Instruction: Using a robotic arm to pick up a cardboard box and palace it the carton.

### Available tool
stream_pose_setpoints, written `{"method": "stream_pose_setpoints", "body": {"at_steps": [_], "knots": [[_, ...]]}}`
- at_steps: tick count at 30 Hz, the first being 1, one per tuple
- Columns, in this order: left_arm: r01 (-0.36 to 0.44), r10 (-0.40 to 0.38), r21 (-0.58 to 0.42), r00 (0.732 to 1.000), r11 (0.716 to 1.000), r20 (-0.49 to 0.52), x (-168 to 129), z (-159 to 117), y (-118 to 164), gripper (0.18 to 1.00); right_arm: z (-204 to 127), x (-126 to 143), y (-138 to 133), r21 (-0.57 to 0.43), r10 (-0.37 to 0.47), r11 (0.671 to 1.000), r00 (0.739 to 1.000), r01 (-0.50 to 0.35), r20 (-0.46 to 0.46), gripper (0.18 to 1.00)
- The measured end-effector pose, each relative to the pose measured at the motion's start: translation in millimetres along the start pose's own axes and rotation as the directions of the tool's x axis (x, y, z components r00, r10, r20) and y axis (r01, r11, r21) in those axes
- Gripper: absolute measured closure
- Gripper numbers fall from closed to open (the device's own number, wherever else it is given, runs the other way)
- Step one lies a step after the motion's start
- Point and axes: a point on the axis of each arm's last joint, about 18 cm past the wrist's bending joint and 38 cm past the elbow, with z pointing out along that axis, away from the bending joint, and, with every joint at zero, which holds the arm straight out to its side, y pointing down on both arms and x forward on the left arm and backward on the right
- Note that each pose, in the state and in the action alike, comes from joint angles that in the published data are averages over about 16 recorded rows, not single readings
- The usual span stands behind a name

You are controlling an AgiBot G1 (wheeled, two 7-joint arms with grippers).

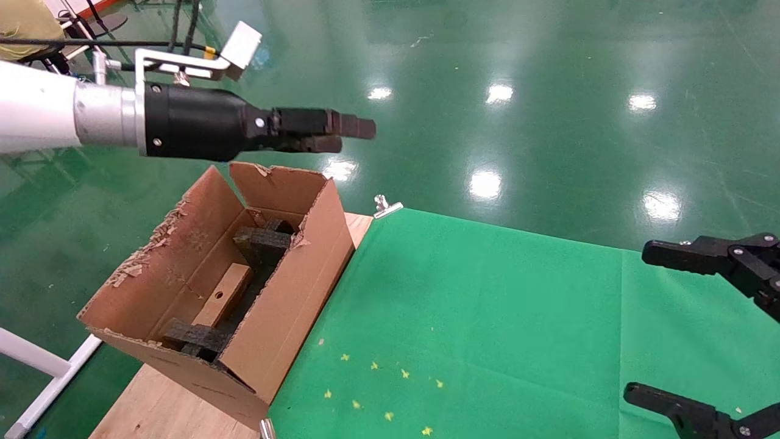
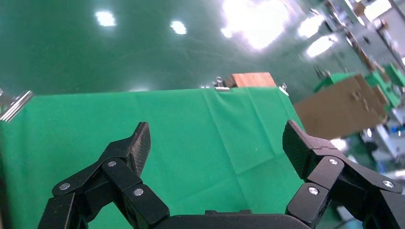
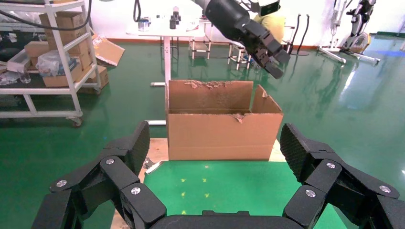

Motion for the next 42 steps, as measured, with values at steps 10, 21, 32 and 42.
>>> {"method": "stream_pose_setpoints", "body": {"at_steps": [10, 21, 32, 42], "knots": [[-0.164, 0.165, 0.020, 0.978, 0.986, -0.126, 17.4, 16.2, 25.6, 0.183, 0.0, 0.0, 0.0, 0.000, 0.000, 1.000, 1.000, 0.000, 0.000, 0.178], [-0.328, 0.340, 0.089, 0.908, 0.941, -0.244, 39.9, 24.3, 54.6, 0.183, 0.0, 0.0, 0.0, 0.000, 0.000, 1.000, 1.000, 0.000, 0.000, 0.178], [-0.464, 0.502, 0.191, 0.801, 0.865, -0.327, 65.1, 23.4, 83.6, 0.183, 0.0, 0.0, 0.0, 0.000, 0.000, 1.000, 1.000, 0.000, 0.000, 0.178], [-0.560, 0.636, 0.301, 0.679, 0.772, -0.368, 90.3, 16.1, 109.8, 0.183, 0.0, 0.0, 0.0, 0.000, 0.000, 1.000, 1.000, 0.000, 0.000, 0.178]]}}
